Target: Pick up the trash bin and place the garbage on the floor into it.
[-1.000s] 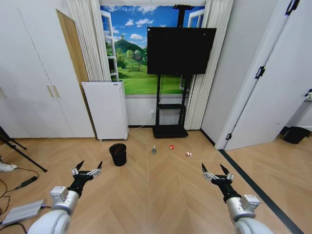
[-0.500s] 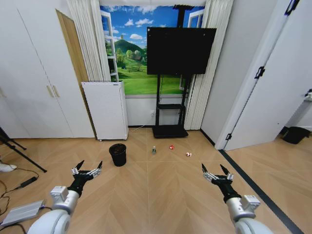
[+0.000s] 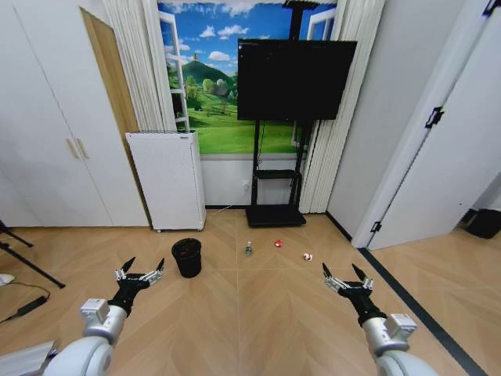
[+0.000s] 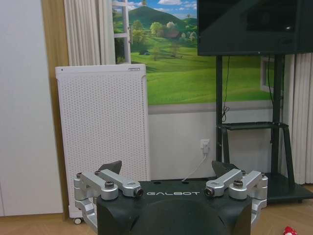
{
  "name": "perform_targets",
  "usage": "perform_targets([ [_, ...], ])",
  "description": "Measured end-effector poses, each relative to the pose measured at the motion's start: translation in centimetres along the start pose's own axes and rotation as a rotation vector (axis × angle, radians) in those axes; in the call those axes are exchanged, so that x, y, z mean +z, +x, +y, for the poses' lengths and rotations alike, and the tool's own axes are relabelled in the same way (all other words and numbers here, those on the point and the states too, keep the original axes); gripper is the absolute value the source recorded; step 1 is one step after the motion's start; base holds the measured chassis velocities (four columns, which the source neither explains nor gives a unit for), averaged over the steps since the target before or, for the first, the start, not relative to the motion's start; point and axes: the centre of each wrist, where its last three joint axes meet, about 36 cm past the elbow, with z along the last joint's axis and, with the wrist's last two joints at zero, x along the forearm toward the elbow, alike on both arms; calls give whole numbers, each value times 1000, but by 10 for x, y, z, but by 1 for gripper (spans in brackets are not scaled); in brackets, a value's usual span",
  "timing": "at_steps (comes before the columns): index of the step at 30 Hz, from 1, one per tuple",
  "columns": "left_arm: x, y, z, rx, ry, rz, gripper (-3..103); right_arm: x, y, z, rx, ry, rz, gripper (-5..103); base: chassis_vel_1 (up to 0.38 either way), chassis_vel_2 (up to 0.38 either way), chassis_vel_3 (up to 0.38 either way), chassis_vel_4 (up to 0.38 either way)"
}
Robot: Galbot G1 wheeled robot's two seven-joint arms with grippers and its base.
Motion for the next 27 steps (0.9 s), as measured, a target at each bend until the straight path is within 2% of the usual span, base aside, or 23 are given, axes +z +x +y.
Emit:
perform_targets([
  [27,3,2,-2,-6,6,4,100,8,2,1,-8,12,17,100,-351,345,352,-350],
])
